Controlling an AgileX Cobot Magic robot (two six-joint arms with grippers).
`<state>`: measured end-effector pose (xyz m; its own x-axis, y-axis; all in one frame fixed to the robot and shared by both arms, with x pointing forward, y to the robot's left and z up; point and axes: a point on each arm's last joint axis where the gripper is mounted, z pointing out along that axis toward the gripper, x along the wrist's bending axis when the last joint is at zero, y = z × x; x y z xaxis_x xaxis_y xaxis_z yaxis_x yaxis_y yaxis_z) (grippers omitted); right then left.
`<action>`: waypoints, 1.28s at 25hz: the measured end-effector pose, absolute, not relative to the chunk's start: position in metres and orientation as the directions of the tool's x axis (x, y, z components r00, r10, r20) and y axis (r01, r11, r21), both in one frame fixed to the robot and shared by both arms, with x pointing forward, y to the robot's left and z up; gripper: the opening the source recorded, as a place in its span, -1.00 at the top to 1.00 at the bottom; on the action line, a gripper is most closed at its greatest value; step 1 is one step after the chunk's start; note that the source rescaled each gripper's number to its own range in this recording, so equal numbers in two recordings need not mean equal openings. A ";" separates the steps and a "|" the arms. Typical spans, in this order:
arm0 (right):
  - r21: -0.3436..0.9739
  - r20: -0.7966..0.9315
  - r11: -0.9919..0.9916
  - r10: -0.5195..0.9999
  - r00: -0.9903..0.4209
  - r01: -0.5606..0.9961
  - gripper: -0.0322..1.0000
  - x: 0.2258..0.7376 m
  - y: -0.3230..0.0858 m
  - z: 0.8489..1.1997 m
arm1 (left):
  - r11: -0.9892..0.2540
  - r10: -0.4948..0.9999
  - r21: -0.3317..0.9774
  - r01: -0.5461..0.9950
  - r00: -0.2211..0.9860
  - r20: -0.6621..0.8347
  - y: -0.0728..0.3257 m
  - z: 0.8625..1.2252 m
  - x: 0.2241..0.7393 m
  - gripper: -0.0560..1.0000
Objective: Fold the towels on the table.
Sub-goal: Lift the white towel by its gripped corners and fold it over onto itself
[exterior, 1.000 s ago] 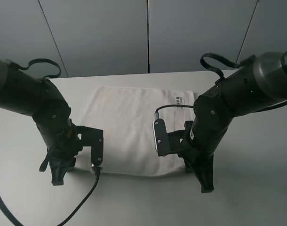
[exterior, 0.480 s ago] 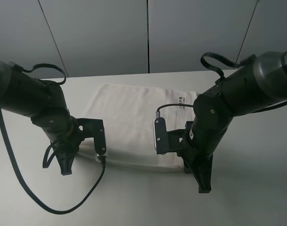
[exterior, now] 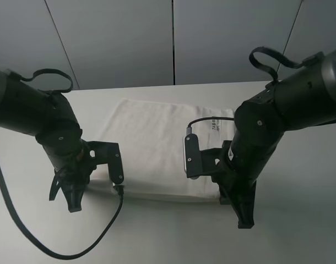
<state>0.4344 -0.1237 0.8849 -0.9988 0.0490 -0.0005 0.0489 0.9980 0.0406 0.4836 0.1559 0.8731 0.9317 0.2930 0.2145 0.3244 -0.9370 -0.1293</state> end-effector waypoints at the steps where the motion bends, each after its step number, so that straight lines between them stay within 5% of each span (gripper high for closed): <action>1: 0.042 0.013 0.997 0.062 -0.998 0.062 0.94 0.433 -0.124 0.887 | -0.933 0.310 -0.118 0.339 0.927 0.211 0.156 0.878 0.482 0.89; 23: 0.207 0.141 0.951 0.203 -0.969 0.229 0.94 0.396 -0.132 0.968 | -0.875 0.477 0.000 0.483 0.865 0.155 0.168 0.963 0.449 0.89; 32: 0.185 0.061 0.859 0.474 -0.878 0.477 0.94 0.404 -0.139 0.974 | -0.787 0.615 0.219 0.576 0.761 0.208 0.161 0.978 0.458 0.89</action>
